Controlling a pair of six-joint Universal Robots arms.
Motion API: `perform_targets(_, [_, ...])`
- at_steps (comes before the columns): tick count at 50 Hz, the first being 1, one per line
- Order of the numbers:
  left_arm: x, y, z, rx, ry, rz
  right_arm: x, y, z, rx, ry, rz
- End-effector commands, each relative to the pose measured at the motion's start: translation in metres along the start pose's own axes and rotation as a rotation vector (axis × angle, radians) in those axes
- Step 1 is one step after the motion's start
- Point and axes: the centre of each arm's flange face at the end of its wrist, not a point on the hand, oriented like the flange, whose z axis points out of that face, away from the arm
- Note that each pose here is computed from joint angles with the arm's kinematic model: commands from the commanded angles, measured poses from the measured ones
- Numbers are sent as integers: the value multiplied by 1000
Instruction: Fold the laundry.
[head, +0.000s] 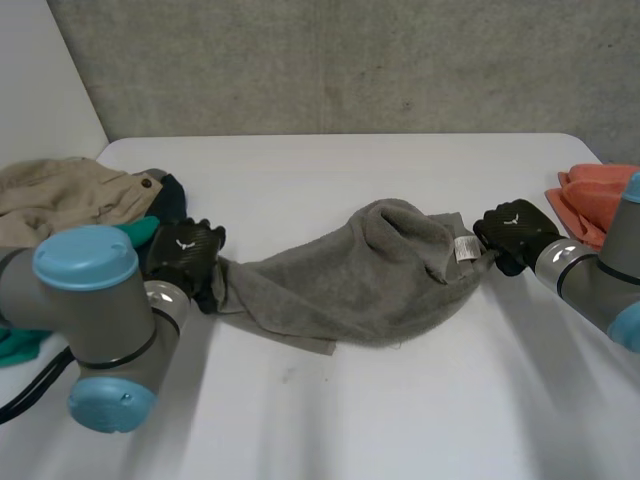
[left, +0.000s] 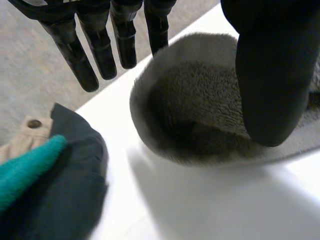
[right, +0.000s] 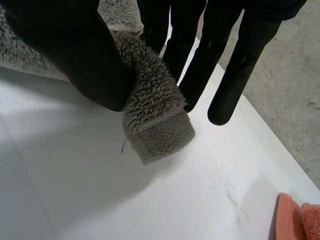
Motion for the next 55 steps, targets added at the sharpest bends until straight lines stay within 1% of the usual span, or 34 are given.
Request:
perform_targets(1, [-4,-10,-15,52,-7,21,-1,2,0,-3,-5,2])
perform_targets(5, [-1,-10,-17,60,24,38,-2,2,0,-2,-6,2])
perform_targets(10, [4,3,-11,30,50,68,-2,3,0,-4,-8,3])
perform_targets(17, [11,23,5,-16,62,140,-3,5,0,-13,-11,8])
perform_targets(22, [7,21,7,-9,51,137,0,4,0,-13,-2,9])
perform_targets(26, [-5,-3,-4,57,6,99,9,-4,-7,-24,26,18])
perform_targets(29, [-16,-22,-13,105,-34,61,22,-21,-21,-44,57,19])
perform_targets(30, [-26,-39,-21,152,-67,30,30,-31,-31,-62,76,11])
perform_targets(33, [-44,-67,-36,226,-118,-17,47,-52,-52,-80,127,4])
perform_targets(34, [-57,-83,-48,260,-144,-41,62,-69,-69,-71,172,-5])
perform_targets(37, [-74,-104,-66,291,-169,-68,85,-97,-96,-28,248,-18])
perform_targets(38, [-85,-118,-78,310,-178,-83,99,-115,-111,16,300,-29])
perform_targets(42, [-104,-145,-103,341,-173,-130,121,-150,-143,107,390,-38])
perform_targets(45, [-114,-153,-111,340,-167,-171,124,-160,-155,123,394,-41])
perform_targets(49, [-125,-154,-111,289,-150,-243,118,-162,-159,113,340,-34])
perform_targets(50, [-126,-149,-107,252,-132,-269,113,-158,-154,103,310,-29])
perform_targets(53, [-123,-136,-93,172,-89,-305,103,-151,-142,86,263,-18])
perform_targets(55, [-116,-121,-75,98,-53,-329,92,-141,-128,56,213,-5])
